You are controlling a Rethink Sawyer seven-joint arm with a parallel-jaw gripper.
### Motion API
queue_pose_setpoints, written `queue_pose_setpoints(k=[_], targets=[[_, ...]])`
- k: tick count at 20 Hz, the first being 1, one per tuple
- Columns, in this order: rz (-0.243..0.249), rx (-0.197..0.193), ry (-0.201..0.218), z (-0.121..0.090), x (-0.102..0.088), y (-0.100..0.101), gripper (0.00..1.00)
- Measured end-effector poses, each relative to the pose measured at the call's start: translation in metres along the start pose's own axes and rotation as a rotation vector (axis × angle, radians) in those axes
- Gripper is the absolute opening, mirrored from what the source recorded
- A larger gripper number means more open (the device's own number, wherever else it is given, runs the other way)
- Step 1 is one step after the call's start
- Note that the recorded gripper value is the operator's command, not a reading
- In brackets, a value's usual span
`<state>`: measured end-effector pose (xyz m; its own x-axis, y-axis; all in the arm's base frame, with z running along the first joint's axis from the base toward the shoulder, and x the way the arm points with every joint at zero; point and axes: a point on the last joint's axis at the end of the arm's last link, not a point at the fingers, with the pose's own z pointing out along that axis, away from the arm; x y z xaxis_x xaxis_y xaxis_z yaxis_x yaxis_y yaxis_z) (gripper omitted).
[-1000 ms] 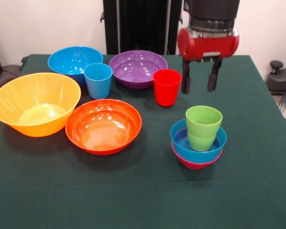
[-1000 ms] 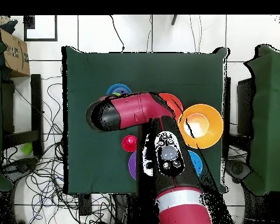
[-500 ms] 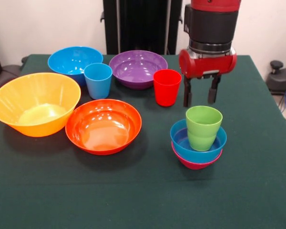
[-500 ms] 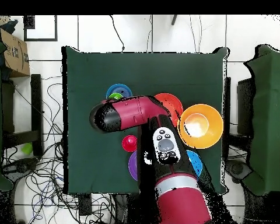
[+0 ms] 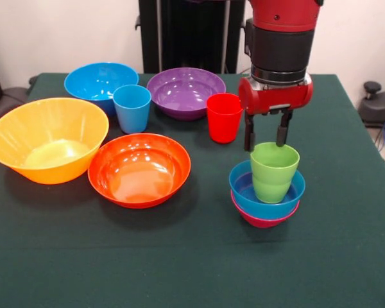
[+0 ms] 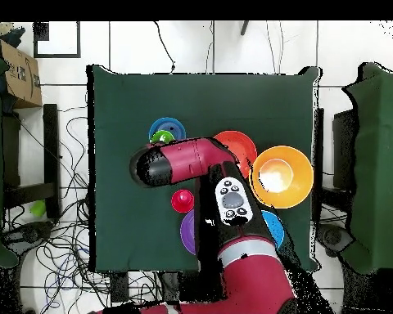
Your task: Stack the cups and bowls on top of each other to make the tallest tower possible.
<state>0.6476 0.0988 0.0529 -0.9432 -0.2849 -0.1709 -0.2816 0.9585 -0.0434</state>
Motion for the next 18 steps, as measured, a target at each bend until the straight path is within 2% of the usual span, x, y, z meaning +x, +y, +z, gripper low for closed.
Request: queue_pose_setpoints(k=[9, 18], targets=[[0.005, 0.023, 0.011, 0.001, 0.007, -0.012, 1.00], [-0.025, 0.049, 0.015, 0.008, 0.015, -0.019, 1.00]])
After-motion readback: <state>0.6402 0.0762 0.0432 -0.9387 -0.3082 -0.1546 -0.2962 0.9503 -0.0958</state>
